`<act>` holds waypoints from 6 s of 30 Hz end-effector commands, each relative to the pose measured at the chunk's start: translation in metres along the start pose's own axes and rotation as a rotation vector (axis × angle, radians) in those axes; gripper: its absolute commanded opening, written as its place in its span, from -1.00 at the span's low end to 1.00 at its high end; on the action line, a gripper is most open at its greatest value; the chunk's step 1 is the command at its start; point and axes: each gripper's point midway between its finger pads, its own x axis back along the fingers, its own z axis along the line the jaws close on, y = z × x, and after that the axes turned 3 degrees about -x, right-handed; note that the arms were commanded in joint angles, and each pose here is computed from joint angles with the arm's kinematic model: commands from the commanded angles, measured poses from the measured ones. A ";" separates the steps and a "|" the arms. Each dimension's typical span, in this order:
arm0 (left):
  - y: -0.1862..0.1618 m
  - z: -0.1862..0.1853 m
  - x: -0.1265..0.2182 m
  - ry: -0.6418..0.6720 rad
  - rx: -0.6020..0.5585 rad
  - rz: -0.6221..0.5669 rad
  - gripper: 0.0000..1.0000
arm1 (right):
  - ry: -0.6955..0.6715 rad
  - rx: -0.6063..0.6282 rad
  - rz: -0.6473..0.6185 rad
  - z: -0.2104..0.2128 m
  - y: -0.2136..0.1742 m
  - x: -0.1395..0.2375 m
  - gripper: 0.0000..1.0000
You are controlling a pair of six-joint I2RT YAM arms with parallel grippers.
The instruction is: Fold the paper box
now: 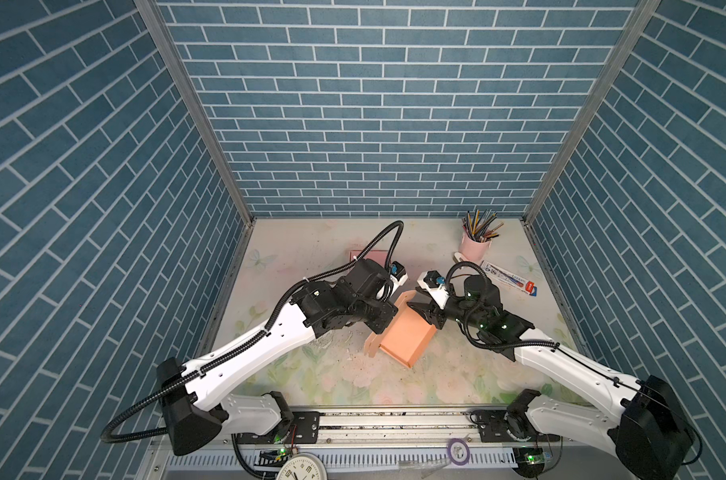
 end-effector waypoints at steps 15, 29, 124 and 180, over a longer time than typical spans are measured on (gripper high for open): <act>0.000 0.003 0.007 0.012 -0.035 0.007 -1.00 | 0.070 0.079 -0.063 0.010 0.012 -0.002 -0.06; -0.003 0.005 0.005 0.025 -0.037 0.011 -1.00 | 0.163 0.058 -0.015 0.025 -0.002 -0.004 -0.64; -0.084 0.084 -0.067 0.046 0.354 -0.091 -0.55 | -0.203 -0.259 0.094 -0.019 -0.077 0.018 -1.00; -0.042 0.116 -0.078 0.307 0.293 -0.342 -0.90 | -0.281 -0.483 0.155 -0.055 -0.056 -0.035 -0.74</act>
